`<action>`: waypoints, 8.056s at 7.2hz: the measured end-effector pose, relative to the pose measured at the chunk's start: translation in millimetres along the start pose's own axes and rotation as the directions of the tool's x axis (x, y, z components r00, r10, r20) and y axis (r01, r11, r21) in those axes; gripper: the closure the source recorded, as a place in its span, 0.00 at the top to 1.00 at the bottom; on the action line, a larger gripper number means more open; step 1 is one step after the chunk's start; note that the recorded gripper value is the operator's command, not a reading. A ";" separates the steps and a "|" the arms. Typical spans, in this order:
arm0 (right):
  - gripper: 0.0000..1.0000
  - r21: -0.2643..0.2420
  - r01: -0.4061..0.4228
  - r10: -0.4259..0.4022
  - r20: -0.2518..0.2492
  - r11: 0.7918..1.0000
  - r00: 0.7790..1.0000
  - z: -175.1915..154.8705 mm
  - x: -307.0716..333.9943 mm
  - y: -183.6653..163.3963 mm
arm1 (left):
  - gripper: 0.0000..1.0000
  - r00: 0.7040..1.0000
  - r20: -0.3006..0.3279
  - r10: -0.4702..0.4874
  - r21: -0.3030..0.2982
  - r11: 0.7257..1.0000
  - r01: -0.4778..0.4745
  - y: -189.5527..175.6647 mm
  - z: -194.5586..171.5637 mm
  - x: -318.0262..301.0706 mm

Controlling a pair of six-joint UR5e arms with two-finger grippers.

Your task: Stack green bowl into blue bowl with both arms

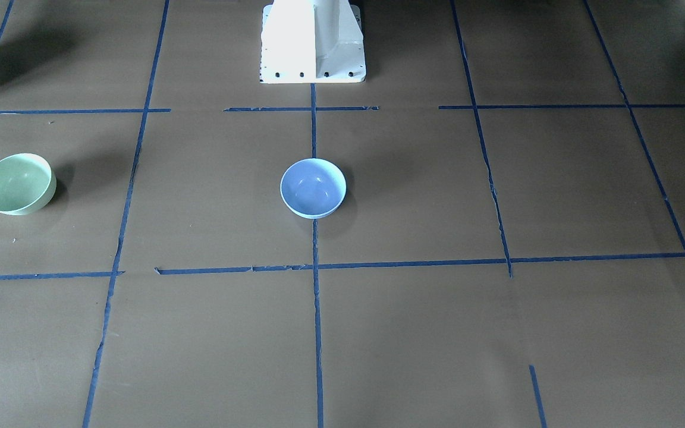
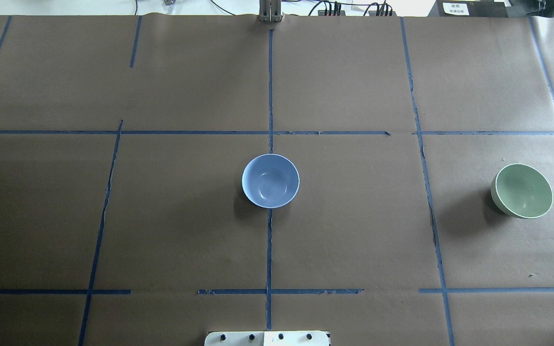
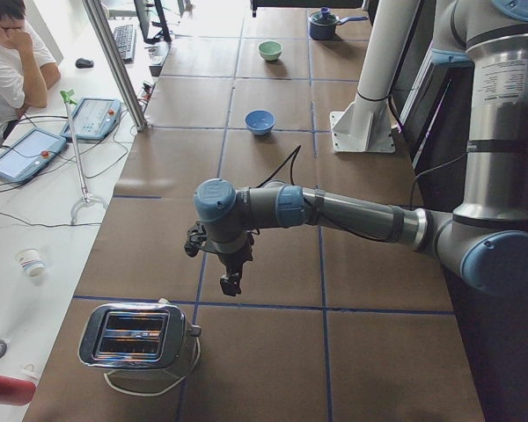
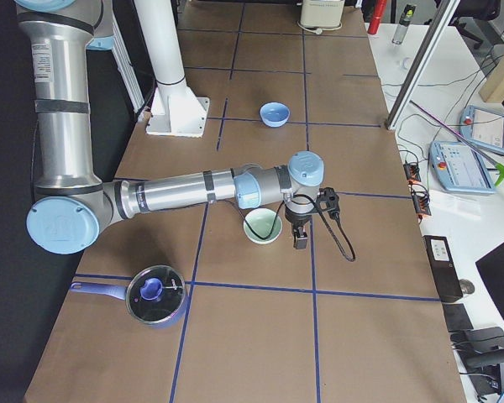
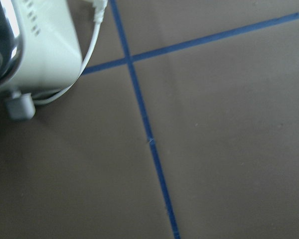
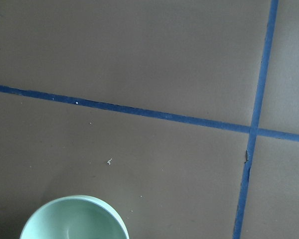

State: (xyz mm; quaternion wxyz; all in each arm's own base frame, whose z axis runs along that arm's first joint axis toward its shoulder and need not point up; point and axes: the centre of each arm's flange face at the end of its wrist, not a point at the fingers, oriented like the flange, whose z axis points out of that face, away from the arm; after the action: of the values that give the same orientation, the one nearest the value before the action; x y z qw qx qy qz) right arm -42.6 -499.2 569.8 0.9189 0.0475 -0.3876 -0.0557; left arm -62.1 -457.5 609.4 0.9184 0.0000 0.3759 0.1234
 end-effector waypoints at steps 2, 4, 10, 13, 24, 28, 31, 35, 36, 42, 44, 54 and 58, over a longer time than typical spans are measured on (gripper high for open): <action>0.98 0.066 -0.062 0.060 0.033 0.996 0.998 46.2 -13.3 27.8 | 1.00 1.000 -0.009 -0.005 0.010 1.000 0.005 8.5 1.9 -10.4; 0.88 0.061 -0.052 0.048 0.060 0.997 0.997 91.7 -16.6 67.3 | 1.00 1.000 -0.009 -0.002 0.014 1.000 0.003 8.3 0.8 -10.5; 0.00 -0.015 0.002 -0.001 0.073 1.000 0.997 131.7 -41.6 90.1 | 1.00 1.000 -0.006 0.004 0.021 1.000 -0.004 8.5 -2.7 -7.1; 0.00 -0.013 -0.054 0.055 0.112 0.998 0.992 109.5 -80.5 53.2 | 1.00 1.000 -0.005 0.007 0.024 1.000 -0.007 8.3 -4.2 -5.8; 0.05 -0.066 -0.398 0.403 0.092 0.915 0.911 110.6 -596.9 -15.5 | 1.00 0.999 -0.007 -0.039 0.026 0.999 0.039 5.0 -5.1 -6.0; 0.99 -0.068 -0.421 0.425 0.082 0.905 0.901 119.3 -600.2 -13.1 | 1.00 0.999 -0.007 -0.039 0.027 0.999 0.039 5.4 -5.6 -5.2; 1.00 -0.054 -0.459 0.462 0.096 0.887 0.882 105.6 -594.8 -28.7 | 1.00 0.999 -0.007 -0.042 0.025 0.999 0.042 3.9 -5.0 -5.8; 1.00 -0.065 -0.278 0.281 0.043 0.959 0.959 55.8 -407.8 -118.0 | 1.00 0.995 -0.009 -0.104 0.015 0.994 0.104 3.8 -0.2 -9.1; 1.00 -0.064 -0.188 0.190 0.021 0.980 0.982 46.5 -314.1 -127.9 | 1.00 0.994 -0.009 -0.106 0.013 0.994 0.106 4.7 0.7 -9.5; 1.00 -0.108 0.064 -0.070 -0.054 0.992 0.996 16.1 83.4 41.1 | 1.00 0.995 -0.004 -0.095 0.034 0.995 0.095 6.4 1.1 -10.9; 1.00 -0.106 0.062 -0.068 -0.051 0.992 0.996 14.6 90.9 60.1 | 1.00 0.996 0.000 -0.090 0.036 0.995 0.090 6.2 -0.4 -9.6; 1.00 -0.073 0.025 -0.028 -0.044 0.997 0.999 -2.4 95.0 62.6 | 1.00 0.997 0.000 -0.076 0.038 0.996 0.076 7.6 0.6 -6.7; 1.00 -0.069 0.010 -0.013 -0.041 0.998 0.999 -2.7 93.3 62.0 | 1.00 0.997 0.000 -0.071 0.040 0.997 0.071 6.9 -0.2 -4.8</action>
State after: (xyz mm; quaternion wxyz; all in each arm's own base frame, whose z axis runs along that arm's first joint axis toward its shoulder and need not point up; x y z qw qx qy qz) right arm 28.1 -450.7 642.0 0.9274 0.0190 -0.3662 -0.0734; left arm -67.1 -451.9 613.2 0.9223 0.0050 0.3775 0.0829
